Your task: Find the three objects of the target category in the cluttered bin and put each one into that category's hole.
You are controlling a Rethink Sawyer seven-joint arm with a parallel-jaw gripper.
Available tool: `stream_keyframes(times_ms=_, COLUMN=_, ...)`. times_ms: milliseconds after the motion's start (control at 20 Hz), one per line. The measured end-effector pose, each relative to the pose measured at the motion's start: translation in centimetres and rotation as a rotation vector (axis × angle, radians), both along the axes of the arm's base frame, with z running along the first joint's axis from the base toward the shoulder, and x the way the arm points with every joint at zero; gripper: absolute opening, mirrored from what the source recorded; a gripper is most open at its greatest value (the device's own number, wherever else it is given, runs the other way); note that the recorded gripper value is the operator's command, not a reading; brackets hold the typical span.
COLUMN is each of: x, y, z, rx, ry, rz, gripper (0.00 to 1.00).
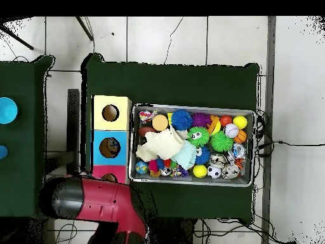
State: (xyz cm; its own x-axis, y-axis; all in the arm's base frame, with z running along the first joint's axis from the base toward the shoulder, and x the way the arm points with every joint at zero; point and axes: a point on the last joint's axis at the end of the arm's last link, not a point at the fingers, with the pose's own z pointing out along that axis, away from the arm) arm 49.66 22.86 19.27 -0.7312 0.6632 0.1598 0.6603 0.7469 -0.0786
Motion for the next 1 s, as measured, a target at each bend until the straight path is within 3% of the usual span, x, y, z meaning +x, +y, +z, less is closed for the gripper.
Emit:
stream_keyframes(times_ms=150, x=1.0, y=-1.7, z=0.0, rx=0.009, ry=0.001, rz=-0.050, gripper=0.00)
stream_keyframes(times_ms=350, x=1.3, y=-2.6, z=-0.3, rx=0.009, ry=0.009, rz=-0.071, gripper=0.00)
stream_keyframes(times_ms=500, x=1.4, y=-2.4, z=-0.4, rx=0.015, ry=0.042, rz=-0.068, gripper=0.00)
stream_keyframes(times_ms=750, x=1.5, y=-1.4, z=0.1, rx=0.040, ry=0.150, rz=-0.052, gripper=0.00)
stream_keyframes(times_ms=1000, x=2.5, y=0.4, z=0.6, rx=0.049, ry=0.202, rz=-0.026, gripper=0.00)
